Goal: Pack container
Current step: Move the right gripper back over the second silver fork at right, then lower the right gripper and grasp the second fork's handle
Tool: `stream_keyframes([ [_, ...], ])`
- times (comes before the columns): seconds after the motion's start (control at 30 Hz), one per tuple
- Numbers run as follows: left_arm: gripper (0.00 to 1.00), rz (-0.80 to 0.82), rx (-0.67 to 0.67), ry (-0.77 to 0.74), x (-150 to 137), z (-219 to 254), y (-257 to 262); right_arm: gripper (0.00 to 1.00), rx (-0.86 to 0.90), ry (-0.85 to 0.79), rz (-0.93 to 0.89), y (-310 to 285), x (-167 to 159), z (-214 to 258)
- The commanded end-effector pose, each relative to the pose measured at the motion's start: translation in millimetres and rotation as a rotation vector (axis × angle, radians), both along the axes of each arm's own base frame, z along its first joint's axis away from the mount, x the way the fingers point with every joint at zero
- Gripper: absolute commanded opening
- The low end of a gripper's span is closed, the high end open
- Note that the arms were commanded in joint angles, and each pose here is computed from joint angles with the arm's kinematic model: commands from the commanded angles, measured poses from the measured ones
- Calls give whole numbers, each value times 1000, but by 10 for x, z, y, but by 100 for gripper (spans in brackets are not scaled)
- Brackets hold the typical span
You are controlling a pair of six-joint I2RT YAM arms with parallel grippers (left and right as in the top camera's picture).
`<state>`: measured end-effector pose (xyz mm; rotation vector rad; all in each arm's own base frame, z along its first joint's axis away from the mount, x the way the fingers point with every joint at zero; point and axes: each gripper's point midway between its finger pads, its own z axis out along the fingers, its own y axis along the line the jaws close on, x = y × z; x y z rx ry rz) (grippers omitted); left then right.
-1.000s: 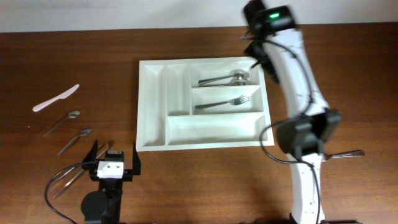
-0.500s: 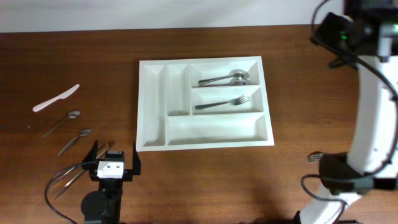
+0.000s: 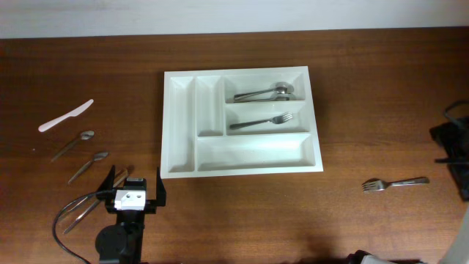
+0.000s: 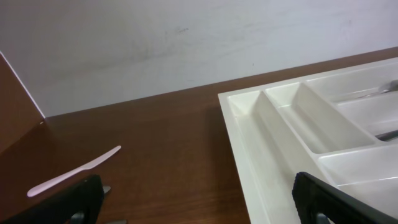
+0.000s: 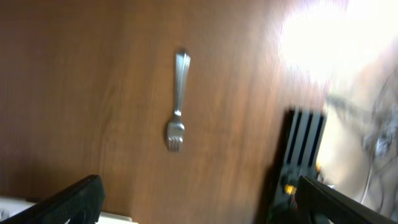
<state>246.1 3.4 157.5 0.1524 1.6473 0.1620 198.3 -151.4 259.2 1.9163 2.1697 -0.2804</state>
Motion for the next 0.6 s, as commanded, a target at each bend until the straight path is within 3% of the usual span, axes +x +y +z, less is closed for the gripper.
stream_keyframes([
  [0.0, 99, -1, 13, -2, -2, -10, -4, 99, 136, -22, -162, 68, 73, -370],
  [0.37, 99, -1, 13, -2, -2, -10, -4, 99, 153, -45, -157, -73, 389, -1097],
  [0.57, 99, -1, 13, -2, -2, -10, -4, 99, 160, 13, -41, -121, 459, -1379],
])
